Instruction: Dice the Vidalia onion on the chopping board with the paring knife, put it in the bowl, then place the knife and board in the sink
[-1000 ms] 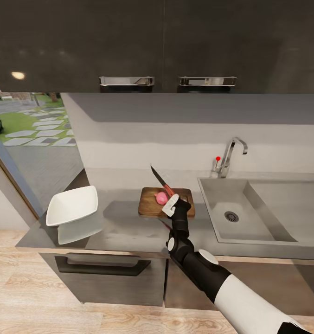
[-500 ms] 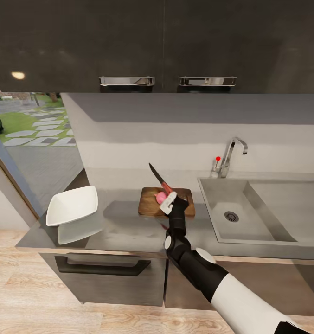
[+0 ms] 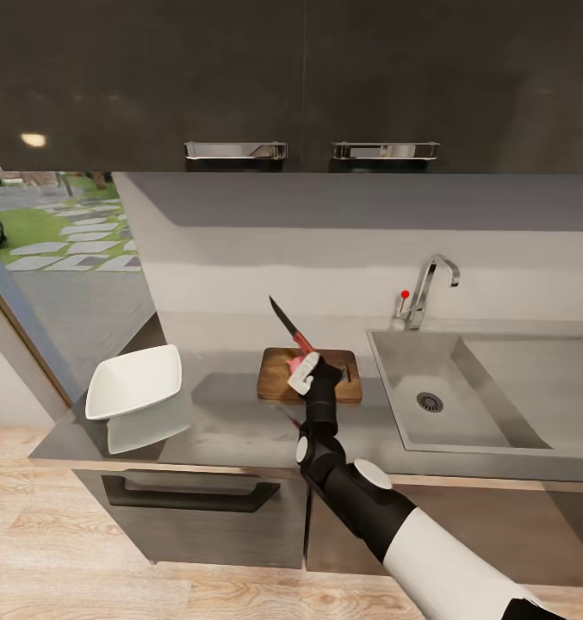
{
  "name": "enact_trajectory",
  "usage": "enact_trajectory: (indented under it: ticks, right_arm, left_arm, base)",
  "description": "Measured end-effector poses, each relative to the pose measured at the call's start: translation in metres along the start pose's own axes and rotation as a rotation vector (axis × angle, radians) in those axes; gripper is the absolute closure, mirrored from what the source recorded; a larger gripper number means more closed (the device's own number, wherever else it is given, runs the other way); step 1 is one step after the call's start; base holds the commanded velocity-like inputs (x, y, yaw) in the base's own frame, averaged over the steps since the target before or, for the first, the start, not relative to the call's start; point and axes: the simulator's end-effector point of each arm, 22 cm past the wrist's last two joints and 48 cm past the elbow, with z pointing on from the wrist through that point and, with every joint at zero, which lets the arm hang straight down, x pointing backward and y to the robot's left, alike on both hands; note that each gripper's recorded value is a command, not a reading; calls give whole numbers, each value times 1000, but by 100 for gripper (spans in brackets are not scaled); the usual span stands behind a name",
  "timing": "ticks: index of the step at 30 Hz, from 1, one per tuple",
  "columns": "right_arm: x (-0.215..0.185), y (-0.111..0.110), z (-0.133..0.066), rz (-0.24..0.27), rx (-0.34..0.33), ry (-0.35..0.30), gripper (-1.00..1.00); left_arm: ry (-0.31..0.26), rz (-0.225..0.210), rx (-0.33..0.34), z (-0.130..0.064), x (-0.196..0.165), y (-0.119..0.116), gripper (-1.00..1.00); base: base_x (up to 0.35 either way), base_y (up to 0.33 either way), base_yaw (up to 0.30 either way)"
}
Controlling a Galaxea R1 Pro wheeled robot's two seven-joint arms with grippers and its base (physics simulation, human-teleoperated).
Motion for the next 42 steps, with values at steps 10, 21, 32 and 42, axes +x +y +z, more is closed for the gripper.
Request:
enact_trajectory:
  ticks: [10, 21, 32, 42]
  right_arm:
    - [2, 12, -2, -67, -33, 28, 100]
    - [-1, 13, -2, -278, 4, -18, 100]
    - [11, 21, -2, -307, -10, 12, 100]
    - [11, 28, -4, -350, -12, 22, 100]
  left_arm:
    - [0, 0, 1, 0, 0, -1, -100]
    - [0, 0, 1, 0, 0, -1, -100]
    - [0, 0, 1, 0, 0, -1, -100]
    - [1, 0, 2, 0, 0, -1, -100]
  base:
    - [0, 0, 0]
    - [0, 0, 0]
    - [0, 0, 0]
    - [0, 0, 0]
